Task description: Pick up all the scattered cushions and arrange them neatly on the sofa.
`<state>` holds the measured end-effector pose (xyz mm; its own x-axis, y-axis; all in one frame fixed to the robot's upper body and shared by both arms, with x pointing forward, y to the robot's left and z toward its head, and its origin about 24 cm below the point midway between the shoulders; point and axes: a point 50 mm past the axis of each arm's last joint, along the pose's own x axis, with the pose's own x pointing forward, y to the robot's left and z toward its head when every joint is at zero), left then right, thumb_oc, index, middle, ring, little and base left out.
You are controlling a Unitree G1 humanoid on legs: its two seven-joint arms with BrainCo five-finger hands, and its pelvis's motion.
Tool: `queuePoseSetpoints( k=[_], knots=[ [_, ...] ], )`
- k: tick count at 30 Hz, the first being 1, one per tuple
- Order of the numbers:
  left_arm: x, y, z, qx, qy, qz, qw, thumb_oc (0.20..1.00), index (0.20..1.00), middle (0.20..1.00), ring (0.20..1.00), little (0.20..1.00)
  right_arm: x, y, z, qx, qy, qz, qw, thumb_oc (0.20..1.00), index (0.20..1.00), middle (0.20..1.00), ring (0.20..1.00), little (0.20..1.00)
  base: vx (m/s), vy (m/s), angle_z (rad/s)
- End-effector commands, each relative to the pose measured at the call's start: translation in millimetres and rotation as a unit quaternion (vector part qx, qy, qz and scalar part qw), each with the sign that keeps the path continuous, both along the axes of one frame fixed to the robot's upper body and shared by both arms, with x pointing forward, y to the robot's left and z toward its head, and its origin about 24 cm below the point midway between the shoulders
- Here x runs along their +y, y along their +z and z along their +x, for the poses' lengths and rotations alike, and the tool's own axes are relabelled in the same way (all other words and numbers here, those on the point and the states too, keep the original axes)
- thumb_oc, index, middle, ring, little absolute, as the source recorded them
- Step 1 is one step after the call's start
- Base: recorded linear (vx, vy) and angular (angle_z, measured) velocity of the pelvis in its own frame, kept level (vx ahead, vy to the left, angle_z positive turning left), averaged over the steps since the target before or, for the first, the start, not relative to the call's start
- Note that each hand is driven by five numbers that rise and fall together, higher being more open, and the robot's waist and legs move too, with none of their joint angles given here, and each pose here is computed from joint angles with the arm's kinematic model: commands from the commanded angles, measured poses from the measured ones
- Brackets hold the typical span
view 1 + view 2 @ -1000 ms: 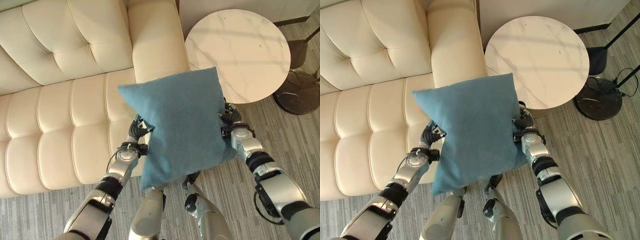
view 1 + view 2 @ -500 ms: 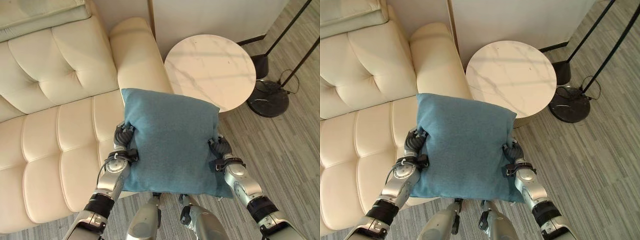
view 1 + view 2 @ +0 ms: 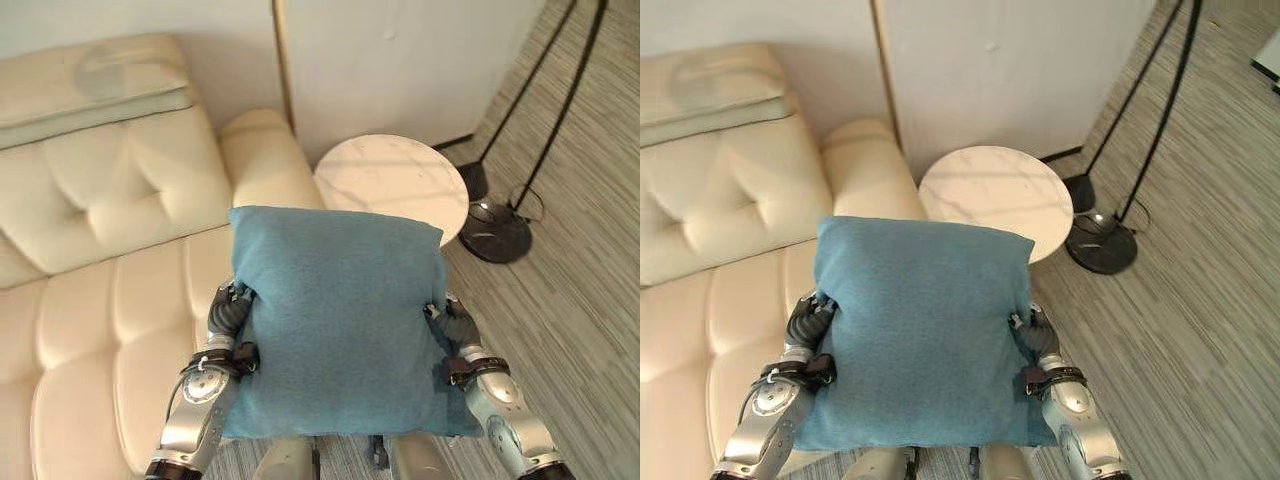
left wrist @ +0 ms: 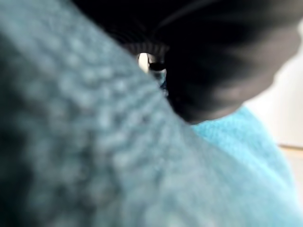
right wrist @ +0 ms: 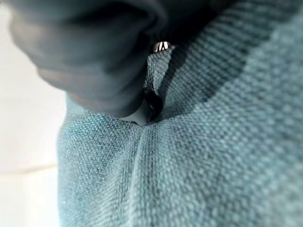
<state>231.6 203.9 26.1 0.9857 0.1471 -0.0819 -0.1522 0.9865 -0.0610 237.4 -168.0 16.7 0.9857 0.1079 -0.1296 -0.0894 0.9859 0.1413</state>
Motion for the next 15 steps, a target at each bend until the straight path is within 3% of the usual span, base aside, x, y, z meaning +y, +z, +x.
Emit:
queuePoseSetpoints(
  k=[1,7,15],
  knots=[
    [-26.1,25.4,8.1,-0.079,-0.084,-0.012,0.993,0.200,0.200,0.200,0.200,0.200,29.7,48.7,11.3,-0.138,0.062,0.043,0.988,0.200,0.200,0.200,0.200,0.200,-0.28,-0.259,0.93],
    [-36.5,23.7,10.0,-0.082,-0.092,-0.044,0.991,0.200,0.200,0.200,0.200,0.200,12.4,52.0,18.0,-0.145,0.028,0.002,0.989,0.200,0.200,0.200,0.200,0.200,-0.35,-0.103,1.09],
    [-46.5,17.4,9.6,-0.067,-0.114,-0.048,0.990,0.200,0.200,0.200,0.200,0.200,5.9,46.0,11.2,-0.135,0.009,0.008,0.991,0.200,0.200,0.200,0.200,0.200,-0.05,0.050,1.09]
  ],
)
